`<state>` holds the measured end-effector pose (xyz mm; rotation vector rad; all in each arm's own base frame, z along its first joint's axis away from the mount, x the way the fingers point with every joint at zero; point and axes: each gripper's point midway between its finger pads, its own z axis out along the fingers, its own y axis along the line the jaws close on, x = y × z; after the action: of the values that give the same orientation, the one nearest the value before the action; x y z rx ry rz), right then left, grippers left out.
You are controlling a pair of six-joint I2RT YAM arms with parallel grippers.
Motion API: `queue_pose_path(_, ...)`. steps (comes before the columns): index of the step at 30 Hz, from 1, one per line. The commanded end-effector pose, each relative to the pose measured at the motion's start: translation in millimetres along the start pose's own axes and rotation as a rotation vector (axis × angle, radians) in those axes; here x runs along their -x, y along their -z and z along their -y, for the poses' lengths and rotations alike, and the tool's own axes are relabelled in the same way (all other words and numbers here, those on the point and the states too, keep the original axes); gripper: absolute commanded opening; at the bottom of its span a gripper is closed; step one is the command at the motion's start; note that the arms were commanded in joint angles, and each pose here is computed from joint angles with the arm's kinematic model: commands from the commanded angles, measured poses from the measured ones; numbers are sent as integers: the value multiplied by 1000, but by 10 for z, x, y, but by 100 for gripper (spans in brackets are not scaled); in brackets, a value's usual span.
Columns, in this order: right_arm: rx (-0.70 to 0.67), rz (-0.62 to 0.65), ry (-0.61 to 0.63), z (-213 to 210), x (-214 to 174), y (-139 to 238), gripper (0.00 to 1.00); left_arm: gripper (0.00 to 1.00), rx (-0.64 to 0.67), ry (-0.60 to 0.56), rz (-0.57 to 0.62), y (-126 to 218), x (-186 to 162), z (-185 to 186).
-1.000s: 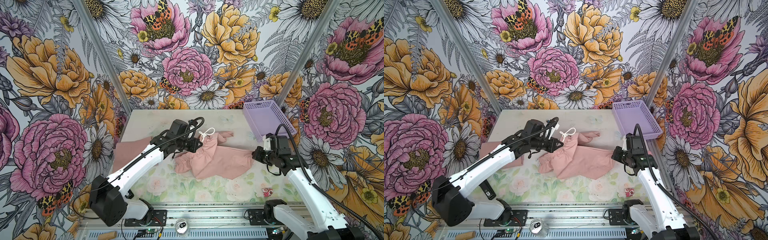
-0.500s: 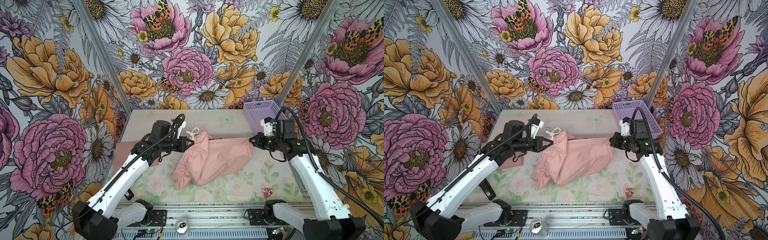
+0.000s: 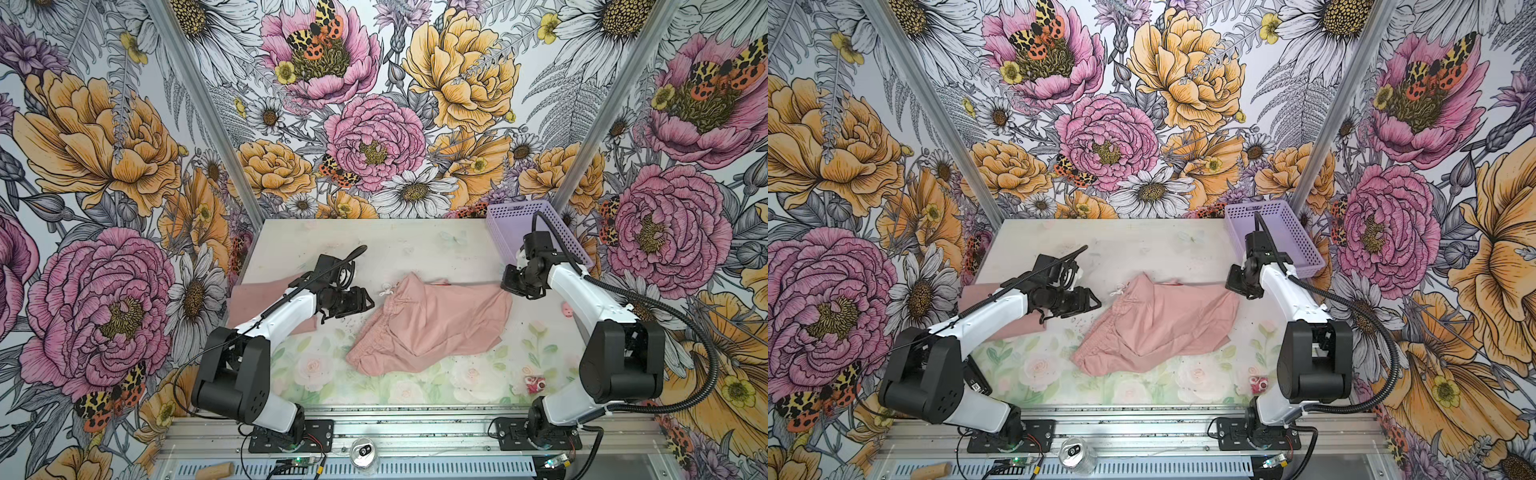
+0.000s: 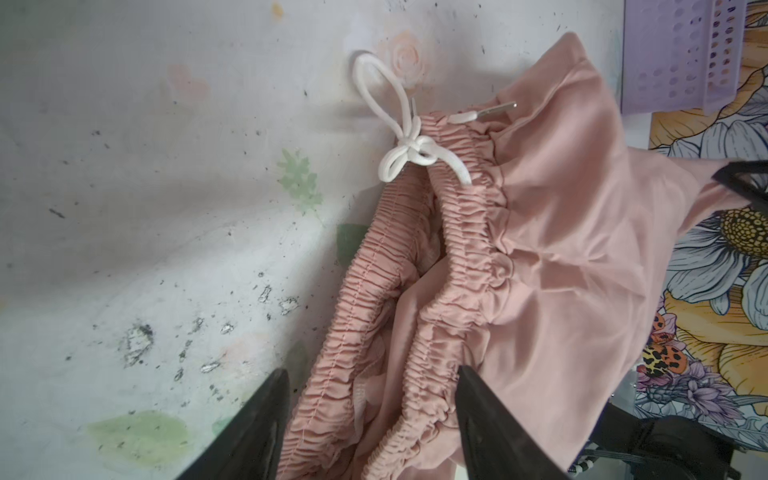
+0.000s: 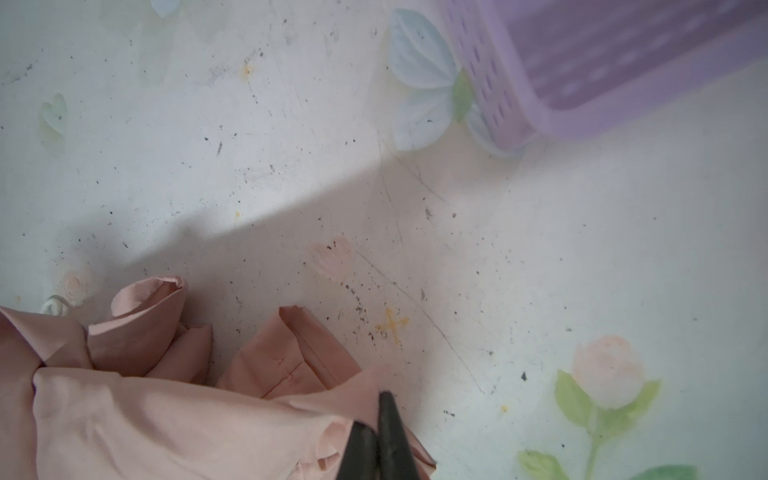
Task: Fold and stack the mixed laundry pile
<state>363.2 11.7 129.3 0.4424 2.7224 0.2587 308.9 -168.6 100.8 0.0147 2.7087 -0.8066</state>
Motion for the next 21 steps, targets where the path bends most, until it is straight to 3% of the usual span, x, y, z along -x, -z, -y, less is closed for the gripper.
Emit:
queue_pose_path(1,-19,90,28,-21,281,91,0,66,-63,-89,7,44,-77,161)
queue_pose_path(12,-6,79,31,-41,288,21,0,65,-120,-162,-149,-314,-452,415)
queue_pose_path(21,1,84,32,-41,241,40,0,58,-170,-182,-172,-310,-581,619)
